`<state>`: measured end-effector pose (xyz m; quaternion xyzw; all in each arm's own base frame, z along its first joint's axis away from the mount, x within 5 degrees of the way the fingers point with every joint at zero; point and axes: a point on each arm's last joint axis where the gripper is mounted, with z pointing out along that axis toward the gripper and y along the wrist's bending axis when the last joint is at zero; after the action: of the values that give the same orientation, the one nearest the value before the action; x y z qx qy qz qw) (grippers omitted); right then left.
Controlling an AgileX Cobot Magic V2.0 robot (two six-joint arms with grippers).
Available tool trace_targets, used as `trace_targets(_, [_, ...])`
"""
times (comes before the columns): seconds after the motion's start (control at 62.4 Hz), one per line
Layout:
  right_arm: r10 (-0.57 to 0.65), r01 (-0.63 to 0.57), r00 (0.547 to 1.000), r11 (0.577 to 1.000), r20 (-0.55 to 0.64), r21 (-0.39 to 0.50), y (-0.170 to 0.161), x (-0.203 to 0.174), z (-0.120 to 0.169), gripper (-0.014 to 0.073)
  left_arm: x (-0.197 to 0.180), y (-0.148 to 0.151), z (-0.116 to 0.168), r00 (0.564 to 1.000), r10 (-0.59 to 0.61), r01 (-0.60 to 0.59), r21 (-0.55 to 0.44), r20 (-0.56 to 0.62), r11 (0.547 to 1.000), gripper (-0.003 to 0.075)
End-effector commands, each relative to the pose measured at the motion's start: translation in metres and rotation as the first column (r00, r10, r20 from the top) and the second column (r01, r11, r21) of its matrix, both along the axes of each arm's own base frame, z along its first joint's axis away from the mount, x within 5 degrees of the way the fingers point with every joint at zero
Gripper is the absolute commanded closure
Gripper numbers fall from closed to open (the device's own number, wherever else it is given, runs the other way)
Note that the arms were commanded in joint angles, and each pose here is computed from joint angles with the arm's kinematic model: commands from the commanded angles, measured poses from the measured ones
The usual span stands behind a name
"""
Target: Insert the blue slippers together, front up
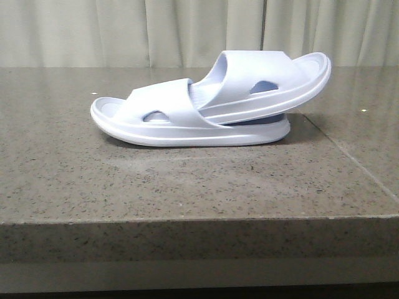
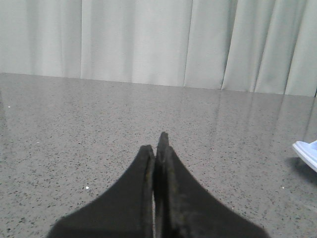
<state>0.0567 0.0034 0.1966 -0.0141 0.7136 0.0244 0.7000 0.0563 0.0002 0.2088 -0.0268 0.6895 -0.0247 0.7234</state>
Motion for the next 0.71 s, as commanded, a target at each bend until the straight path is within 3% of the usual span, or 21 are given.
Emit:
trace_targets(0.0, [-0.023,0.022,0.993,1.0,0.112,0.004,-0.0017,-0.0018,0.0109,0.0713,-0.002,0.0006,0.0071,0.995,0.005,-0.004,-0.013,0.1,1.0,0.0741])
trace_targets(0.689, [-0.031,0.031,0.993,1.0,0.112,0.004,-0.0022,-0.0018,0.0109,0.0713,-0.002,0.0006,0.0071,0.995,0.005,-0.004,-0.013,0.1,1.0,0.0741])
